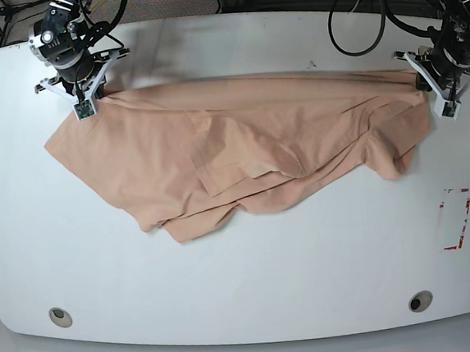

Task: Fold the T-shirt properly
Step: 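Lay the stretched T-shirt flat, dragging both grippers back across the table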

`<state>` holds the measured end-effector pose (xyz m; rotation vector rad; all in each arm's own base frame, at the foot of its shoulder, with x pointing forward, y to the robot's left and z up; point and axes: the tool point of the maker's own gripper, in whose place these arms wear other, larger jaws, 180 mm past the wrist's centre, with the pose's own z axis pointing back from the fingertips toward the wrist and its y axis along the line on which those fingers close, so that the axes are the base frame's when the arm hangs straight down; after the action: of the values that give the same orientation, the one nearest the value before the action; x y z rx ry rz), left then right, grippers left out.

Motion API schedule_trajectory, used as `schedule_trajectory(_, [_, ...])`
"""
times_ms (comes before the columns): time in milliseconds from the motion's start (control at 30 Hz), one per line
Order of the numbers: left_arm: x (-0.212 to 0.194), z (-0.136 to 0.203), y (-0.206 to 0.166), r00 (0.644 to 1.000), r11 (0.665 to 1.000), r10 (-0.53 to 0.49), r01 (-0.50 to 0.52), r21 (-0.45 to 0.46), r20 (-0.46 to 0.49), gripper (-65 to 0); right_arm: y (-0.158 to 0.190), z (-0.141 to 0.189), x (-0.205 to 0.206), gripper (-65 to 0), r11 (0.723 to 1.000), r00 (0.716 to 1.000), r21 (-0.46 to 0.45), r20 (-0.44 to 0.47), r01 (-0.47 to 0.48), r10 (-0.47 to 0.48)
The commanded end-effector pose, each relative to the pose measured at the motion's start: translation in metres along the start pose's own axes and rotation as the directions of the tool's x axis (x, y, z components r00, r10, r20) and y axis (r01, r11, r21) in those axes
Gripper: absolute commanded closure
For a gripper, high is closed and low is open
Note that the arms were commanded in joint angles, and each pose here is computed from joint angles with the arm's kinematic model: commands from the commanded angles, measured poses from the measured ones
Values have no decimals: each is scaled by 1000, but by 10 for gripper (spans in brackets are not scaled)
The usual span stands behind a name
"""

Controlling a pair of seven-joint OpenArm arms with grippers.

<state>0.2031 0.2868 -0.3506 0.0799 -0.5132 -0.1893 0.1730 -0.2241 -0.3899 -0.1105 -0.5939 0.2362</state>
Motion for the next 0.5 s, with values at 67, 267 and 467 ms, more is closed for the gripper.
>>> schedule_trajectory(67, [-6,3,13,1000,999,-13,14,34,-19,0,0,3,-12,0,1000,1000,-1,-21,6,-6])
schedule_trajectory(267, [-12,4,13,999,999,-12,13,32,-33,0,4,2,-28,0,1000,998,13,-62,12,-11])
schedule_trajectory(467, [-12,4,13,999,999,-12,13,32,-33,0,6,4,-34,0,1000,997,19,-74,14,-13])
